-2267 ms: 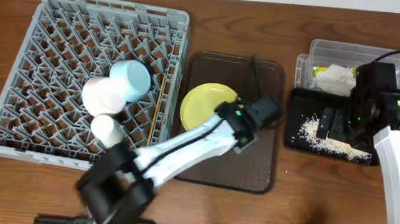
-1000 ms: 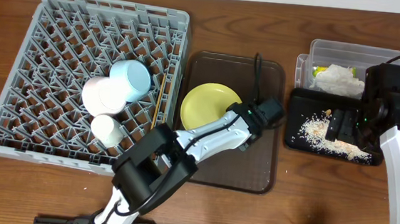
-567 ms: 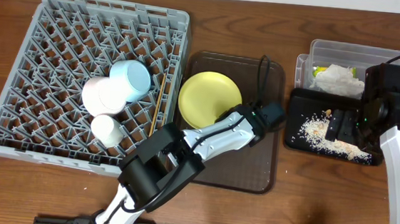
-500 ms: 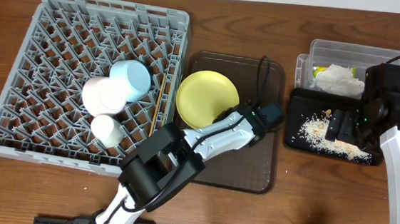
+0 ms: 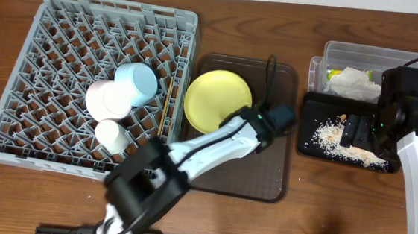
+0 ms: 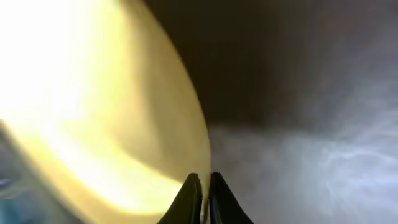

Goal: Sort waste into correct bins and load items into the dishwasher

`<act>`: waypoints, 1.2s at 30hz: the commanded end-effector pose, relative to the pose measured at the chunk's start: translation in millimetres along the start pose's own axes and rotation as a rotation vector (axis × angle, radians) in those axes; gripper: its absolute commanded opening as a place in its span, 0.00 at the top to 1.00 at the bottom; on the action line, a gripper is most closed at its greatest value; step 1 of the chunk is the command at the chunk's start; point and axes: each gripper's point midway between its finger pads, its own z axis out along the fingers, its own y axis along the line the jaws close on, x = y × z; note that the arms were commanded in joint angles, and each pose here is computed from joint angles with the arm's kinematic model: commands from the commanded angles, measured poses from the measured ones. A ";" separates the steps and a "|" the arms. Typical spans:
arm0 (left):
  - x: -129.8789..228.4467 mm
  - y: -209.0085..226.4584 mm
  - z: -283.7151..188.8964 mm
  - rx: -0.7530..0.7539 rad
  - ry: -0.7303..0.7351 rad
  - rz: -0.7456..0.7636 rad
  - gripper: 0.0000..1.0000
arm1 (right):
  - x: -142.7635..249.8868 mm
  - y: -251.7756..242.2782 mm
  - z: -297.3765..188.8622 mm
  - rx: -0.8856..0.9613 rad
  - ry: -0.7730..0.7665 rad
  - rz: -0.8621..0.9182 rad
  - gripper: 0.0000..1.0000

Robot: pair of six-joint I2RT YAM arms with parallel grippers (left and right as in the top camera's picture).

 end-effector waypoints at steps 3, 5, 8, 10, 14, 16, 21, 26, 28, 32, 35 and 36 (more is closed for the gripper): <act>-5.5 26.1 -28.6 -0.034 -0.067 -0.079 0.94 | -0.6 -1.8 -0.9 0.002 -0.004 0.007 0.01; -6.1 27.2 -30.8 -0.034 -0.073 -0.082 0.94 | -0.5 -1.9 -0.9 0.002 -0.004 0.007 0.01; -6.1 27.2 -30.8 -0.034 -0.073 -0.082 0.94 | -0.5 -1.9 -0.9 0.002 -0.004 0.007 0.01; -6.1 27.2 -30.8 -0.034 -0.073 -0.082 0.94 | -0.5 -1.9 -0.9 0.002 -0.004 0.007 0.01; -6.7 28.1 -32.7 -0.034 -0.079 -0.085 0.94 | -0.4 -1.9 -0.9 0.003 -0.003 0.007 0.01; -7.8 29.6 -36.3 -0.033 -0.088 -0.089 0.94 | -0.5 -1.9 -0.9 0.002 -0.004 0.007 0.01; -17.7 32.8 -61.1 0.017 -0.158 -0.116 0.94 | -0.5 -1.9 -0.9 0.002 -0.004 0.007 0.01; -31.1 22.6 -99.7 0.176 -0.276 -0.116 0.94 | -0.1 -2.0 -0.9 0.003 -0.002 0.007 0.01; -34.5 26.2 -114.6 0.195 -0.321 -0.128 0.94 | 0.4 -2.1 -0.9 0.003 0.000 0.006 0.01; -36.9 41.8 -141.1 0.205 -0.399 -0.156 0.94 | 0.5 -2.1 -0.9 0.003 0.000 0.006 0.01; -36.8 54.1 -157.1 0.261 -0.446 -0.195 0.94 | 0.6 -2.1 -0.9 0.003 0.001 0.006 0.01; -36.7 58.1 -162.9 0.309 -0.462 -0.212 0.94 | 0.6 -2.1 -0.9 0.003 0.001 0.006 0.01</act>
